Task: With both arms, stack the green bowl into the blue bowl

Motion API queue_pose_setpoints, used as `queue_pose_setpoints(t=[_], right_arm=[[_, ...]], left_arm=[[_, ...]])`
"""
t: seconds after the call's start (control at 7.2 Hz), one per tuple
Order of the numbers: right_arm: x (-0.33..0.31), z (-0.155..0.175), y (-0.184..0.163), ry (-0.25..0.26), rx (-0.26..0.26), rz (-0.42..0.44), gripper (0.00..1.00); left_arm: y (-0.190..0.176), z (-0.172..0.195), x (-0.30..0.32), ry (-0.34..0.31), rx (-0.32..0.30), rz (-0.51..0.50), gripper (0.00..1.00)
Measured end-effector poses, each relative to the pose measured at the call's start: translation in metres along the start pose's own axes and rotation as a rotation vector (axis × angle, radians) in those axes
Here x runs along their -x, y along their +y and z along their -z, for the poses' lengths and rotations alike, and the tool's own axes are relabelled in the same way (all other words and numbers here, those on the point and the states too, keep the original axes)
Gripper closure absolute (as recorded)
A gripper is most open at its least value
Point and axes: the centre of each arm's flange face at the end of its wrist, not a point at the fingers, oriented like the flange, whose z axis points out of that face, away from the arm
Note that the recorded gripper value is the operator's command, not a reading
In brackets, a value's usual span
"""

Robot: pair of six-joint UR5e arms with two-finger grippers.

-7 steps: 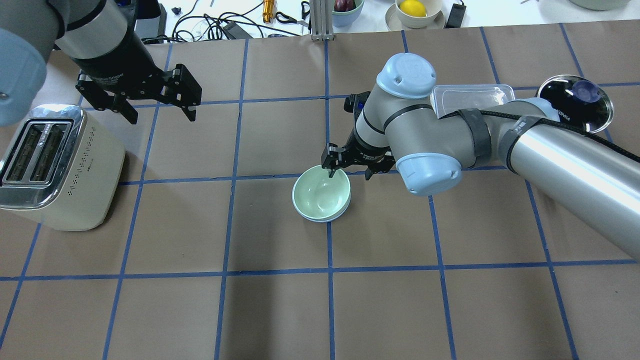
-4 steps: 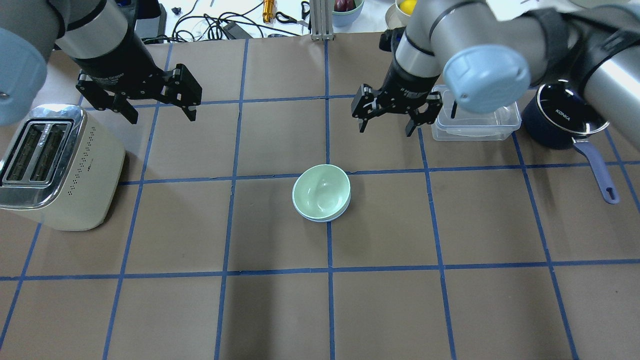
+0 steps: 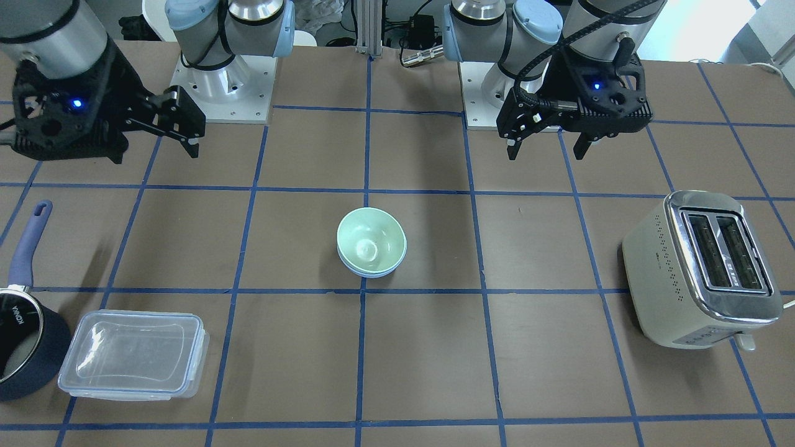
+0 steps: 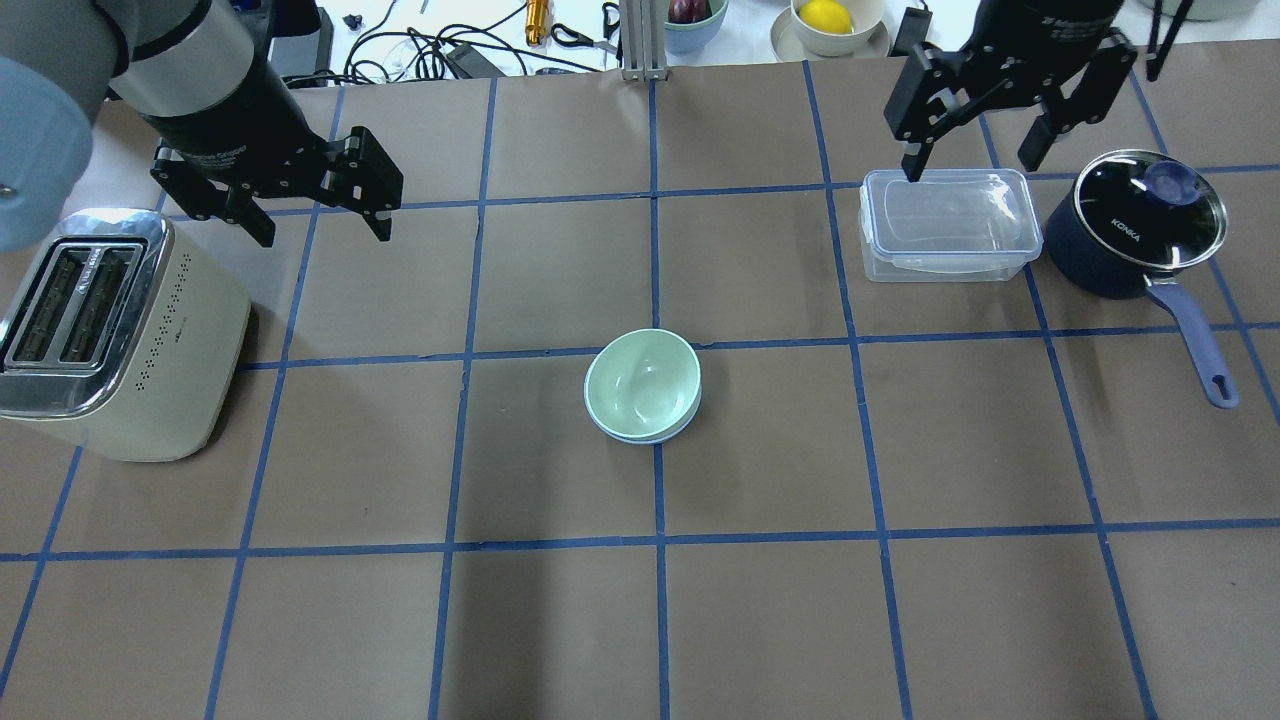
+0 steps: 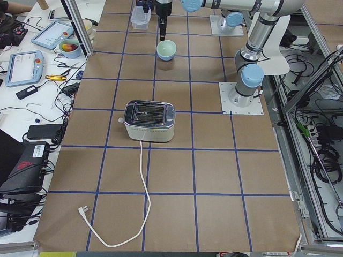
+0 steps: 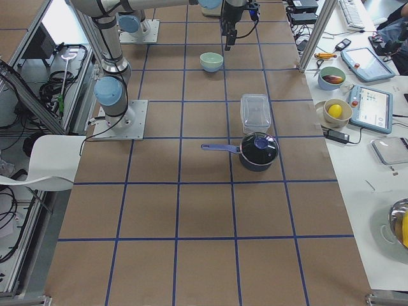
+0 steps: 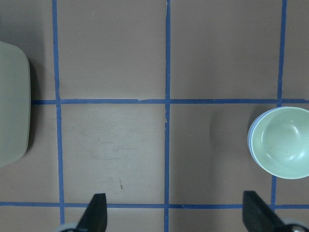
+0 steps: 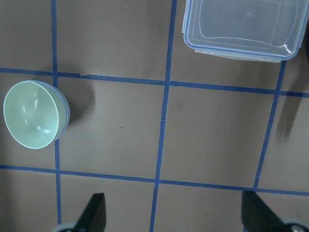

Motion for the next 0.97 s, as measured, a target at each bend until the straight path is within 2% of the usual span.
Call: queue_pose_setpoints(t=[0.14, 0.56, 0.69, 0.97], right_arm=[[-0.003, 0.006, 0.011, 0.006, -0.018, -0.003, 0.05], [-0.001, -0.002, 0.039, 0.017, -0.082, -0.017, 0.00], [0.000, -0.007, 0.042, 0.024, -0.116, -0.033, 0.00], [0.000, -0.010, 0.041, 0.049, -0.140, -0.046, 0.00]], left_arm=[[0.000, 0.000, 0.000, 0.000, 0.001, 0.000, 0.00], [0.001, 0.001, 0.000, -0.001, 0.000, 0.000, 0.00], [0.001, 0.001, 0.000, -0.001, 0.000, 0.000, 0.00], [0.001, 0.000, 0.000, -0.001, 0.001, 0.000, 0.00]])
